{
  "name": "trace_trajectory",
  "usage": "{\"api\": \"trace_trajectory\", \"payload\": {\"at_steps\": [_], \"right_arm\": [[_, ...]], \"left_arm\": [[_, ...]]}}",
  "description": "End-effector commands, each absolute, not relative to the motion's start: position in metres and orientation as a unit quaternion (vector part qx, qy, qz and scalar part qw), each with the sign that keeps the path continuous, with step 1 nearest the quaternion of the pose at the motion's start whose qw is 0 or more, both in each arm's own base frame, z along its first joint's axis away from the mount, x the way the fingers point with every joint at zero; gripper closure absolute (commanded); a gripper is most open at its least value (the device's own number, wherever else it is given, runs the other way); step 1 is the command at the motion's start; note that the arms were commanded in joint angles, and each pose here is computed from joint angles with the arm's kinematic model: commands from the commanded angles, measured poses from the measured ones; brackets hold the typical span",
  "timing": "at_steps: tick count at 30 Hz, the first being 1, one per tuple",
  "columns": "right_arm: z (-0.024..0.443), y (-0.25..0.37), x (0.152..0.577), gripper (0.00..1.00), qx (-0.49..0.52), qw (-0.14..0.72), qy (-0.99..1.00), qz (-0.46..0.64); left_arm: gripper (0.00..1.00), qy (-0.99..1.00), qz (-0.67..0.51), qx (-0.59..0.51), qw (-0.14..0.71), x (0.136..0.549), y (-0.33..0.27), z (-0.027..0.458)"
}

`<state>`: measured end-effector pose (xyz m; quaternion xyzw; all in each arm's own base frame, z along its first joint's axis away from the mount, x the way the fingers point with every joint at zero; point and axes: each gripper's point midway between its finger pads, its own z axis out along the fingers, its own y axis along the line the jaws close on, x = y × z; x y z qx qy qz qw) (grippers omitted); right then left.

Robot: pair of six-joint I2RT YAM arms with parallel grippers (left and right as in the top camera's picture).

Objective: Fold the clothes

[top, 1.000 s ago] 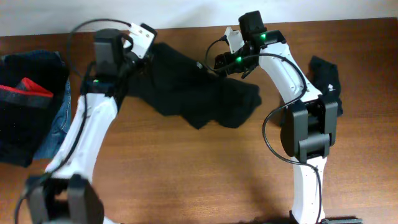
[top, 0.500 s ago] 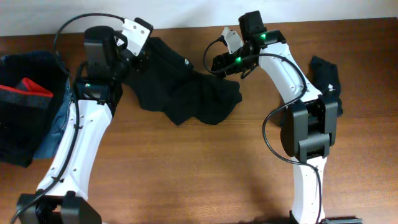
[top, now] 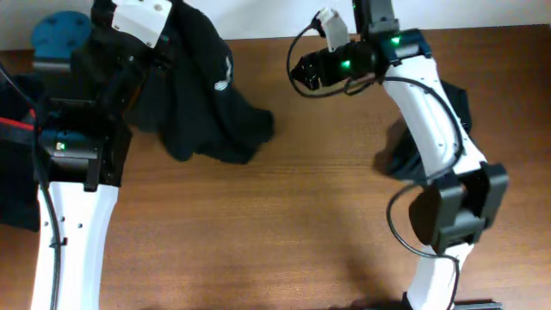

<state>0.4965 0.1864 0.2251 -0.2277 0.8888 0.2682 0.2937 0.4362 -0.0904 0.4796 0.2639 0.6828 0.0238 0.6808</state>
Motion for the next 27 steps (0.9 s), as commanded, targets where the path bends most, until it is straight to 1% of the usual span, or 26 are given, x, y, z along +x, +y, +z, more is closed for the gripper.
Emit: {"api": "trace_trajectory", "payload": {"at_steps": [1, 9, 13, 16, 22, 27], "right_arm": [[0.246, 0.201, 0.478, 0.19, -0.264, 0.299, 0.868, 0.296], [0.224, 0.241, 0.442, 0.18, -0.354, 0.252, 0.852, 0.291], [0.216, 0.248, 0.442, 0.18, -0.359, 0.245, 0.851, 0.293], [0.213, 0.249, 0.443, 0.18, -0.359, 0.242, 0.852, 0.294], [0.193, 0.267, 0.435, 0.18, -0.383, 0.232, 0.843, 0.297], [0.180, 0.289, 0.422, 0.18, -0.405, 0.213, 0.836, 0.302]], "left_arm": [[0.99, 0.658, 0.021, 0.262, 0.705, 0.427, -0.092, 0.508], [0.99, 0.611, 0.050, 0.236, 0.754, 0.421, -0.083, 0.551], [0.99, 0.617, 0.086, 0.196, 0.757, 0.421, -0.064, 0.559], [0.99, 0.611, 0.092, 0.189, 0.763, 0.415, -0.061, 0.568], [0.99, 0.583, 0.081, 0.176, 0.789, 0.389, -0.060, 0.602], [0.99, 0.572, 0.083, 0.173, 0.797, 0.377, -0.058, 0.612]]}}
